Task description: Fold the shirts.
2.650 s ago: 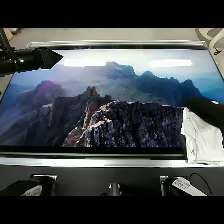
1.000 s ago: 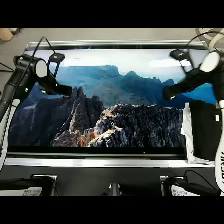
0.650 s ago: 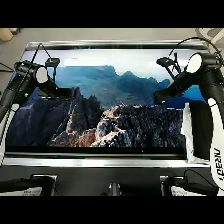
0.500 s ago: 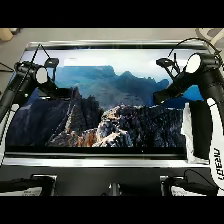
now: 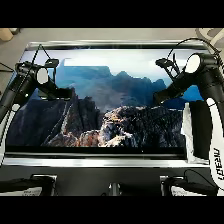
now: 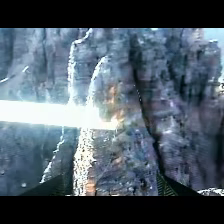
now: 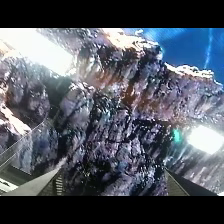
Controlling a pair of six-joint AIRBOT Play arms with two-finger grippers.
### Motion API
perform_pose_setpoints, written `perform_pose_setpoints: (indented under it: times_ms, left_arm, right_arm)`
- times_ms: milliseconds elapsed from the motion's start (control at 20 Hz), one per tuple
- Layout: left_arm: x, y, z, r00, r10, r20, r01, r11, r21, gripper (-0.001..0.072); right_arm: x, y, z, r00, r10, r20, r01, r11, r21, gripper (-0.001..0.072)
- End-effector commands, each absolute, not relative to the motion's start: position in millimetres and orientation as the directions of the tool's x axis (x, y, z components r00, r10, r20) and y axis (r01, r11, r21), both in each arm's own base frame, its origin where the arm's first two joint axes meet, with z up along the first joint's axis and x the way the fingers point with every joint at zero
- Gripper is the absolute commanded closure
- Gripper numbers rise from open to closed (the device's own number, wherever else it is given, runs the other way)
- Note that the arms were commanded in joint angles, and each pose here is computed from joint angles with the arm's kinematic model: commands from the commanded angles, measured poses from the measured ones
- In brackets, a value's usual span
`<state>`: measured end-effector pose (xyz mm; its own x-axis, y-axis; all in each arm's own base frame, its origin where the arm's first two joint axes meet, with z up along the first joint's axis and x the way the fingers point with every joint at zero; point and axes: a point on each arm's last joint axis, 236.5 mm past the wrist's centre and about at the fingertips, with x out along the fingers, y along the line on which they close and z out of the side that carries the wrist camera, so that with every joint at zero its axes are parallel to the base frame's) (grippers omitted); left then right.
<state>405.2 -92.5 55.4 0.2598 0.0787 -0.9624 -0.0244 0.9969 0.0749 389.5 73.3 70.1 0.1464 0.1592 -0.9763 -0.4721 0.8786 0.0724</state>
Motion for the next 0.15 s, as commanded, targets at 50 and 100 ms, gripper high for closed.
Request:
perform_pose_setpoints:
  times_ms: [50, 100]
  left_arm:
    - [405.2, -92.7, 55.1, 0.259, 0.079, -0.963, -0.025, 0.997, 0.075, 0.0021]
    - [405.2, -92.7, 55.1, 0.259, 0.079, -0.963, -0.025, 0.997, 0.075, 0.0021]
  right_arm:
    - [389.5, 73.8, 70.0, 0.146, 0.160, -0.976, -0.474, 0.878, 0.073, 0.0022]
    - [389.5, 73.8, 70.0, 0.146, 0.160, -0.976, -0.474, 0.878, 0.073, 0.0022]
